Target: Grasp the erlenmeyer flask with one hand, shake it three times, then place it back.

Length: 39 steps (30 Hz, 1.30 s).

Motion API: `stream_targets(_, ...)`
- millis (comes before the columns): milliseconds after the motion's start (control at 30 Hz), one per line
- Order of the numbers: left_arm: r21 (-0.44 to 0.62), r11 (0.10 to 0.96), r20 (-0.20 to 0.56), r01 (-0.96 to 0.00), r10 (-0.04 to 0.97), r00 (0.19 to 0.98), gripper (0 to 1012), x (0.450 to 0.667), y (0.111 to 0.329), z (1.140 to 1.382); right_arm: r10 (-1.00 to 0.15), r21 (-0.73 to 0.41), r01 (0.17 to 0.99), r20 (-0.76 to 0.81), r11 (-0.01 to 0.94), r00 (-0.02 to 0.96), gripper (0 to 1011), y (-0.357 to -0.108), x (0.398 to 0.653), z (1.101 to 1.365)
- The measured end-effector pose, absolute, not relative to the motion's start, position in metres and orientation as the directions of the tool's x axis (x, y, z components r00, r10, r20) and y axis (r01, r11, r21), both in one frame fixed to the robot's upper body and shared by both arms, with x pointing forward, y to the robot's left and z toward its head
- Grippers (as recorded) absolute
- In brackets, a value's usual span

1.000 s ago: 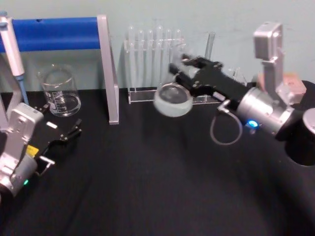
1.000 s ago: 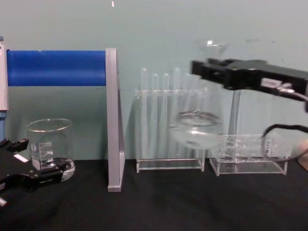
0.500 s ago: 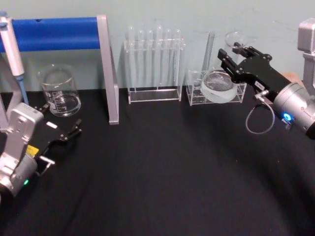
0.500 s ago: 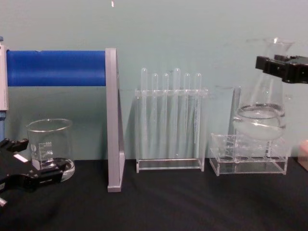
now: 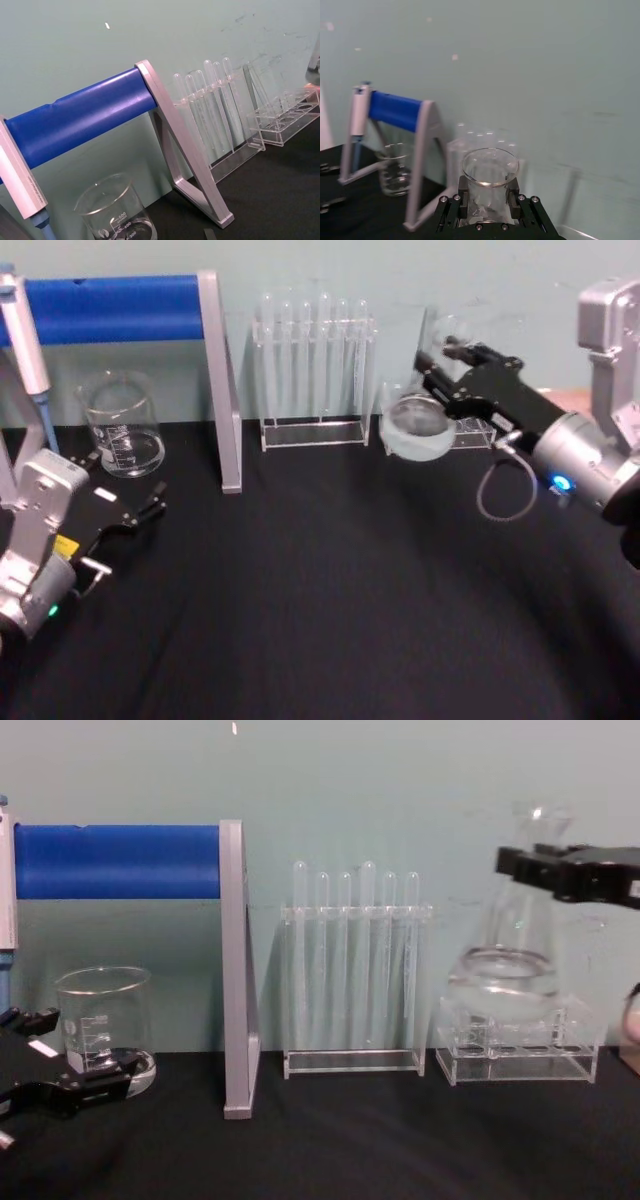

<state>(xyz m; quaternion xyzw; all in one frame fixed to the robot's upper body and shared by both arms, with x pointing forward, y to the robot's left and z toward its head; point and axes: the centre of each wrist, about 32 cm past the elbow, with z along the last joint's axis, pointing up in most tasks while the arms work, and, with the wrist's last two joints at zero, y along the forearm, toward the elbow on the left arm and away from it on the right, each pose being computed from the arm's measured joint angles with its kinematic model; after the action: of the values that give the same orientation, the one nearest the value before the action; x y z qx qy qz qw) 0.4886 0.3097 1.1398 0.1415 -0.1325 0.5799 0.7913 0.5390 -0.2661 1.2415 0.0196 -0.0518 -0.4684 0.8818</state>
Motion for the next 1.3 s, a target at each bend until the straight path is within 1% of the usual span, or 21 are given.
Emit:
stream_targets(100,0.07,0.287,0.374,-0.955,0.88,0.292,1001,0.489,0.31,1.14,-0.779,0.07,0.776,0.068,0.627,0.624,449,-0.252,0.541,1.24)
stream_targets(200,0.07,0.287,0.374,-0.955,0.88,0.292,1001,0.489,0.31,1.14,-0.739,0.062,0.737,0.065,0.673,0.67,449,-0.243,0.542,1.238)
stream_targets(300,0.07,0.287,0.374,-0.955,0.88,0.292,1001,0.489,0.31,1.14,-0.664,0.051,0.662,0.062,0.748,0.745,449,-0.226,0.544,1.237)
stream_targets(400,0.07,0.287,0.374,-0.955,0.88,0.292,1001,0.489,0.31,1.14,-0.613,0.044,0.611,0.06,0.79,0.788,449,-0.216,0.544,1.236)
stream_targets(433,0.07,0.287,0.374,-0.955,0.88,0.292,1001,0.489,0.31,1.14,-0.58,0.042,0.579,0.058,0.815,0.812,449,-0.21,0.544,1.236)
stream_targets(667,0.07,0.287,0.374,-0.955,0.88,0.292,1001,0.489,0.31,1.14,-0.473,0.036,0.472,0.058,0.881,0.879,449,-0.191,0.544,1.235)
stream_targets(833,0.07,0.287,0.374,-0.955,0.88,0.292,1001,0.489,0.31,1.14,-0.436,0.037,0.434,0.059,0.9,0.898,449,-0.185,0.544,1.236)
stream_targets(967,0.07,0.287,0.374,-0.955,0.88,0.292,1001,0.489,0.31,1.14,-0.428,0.04,0.426,0.06,0.904,0.902,449,-0.184,0.544,1.236)
stream_targets(1133,0.07,0.287,0.374,-0.955,0.88,0.292,1001,0.489,0.31,1.14,-0.428,0.041,0.426,0.062,0.904,0.902,449,-0.184,0.544,1.236)
stream_targets(1300,0.07,0.287,0.374,-0.955,0.88,0.292,1001,0.489,0.31,1.14,-0.45,0.042,0.448,0.064,0.893,0.891,449,-0.189,0.544,1.236)
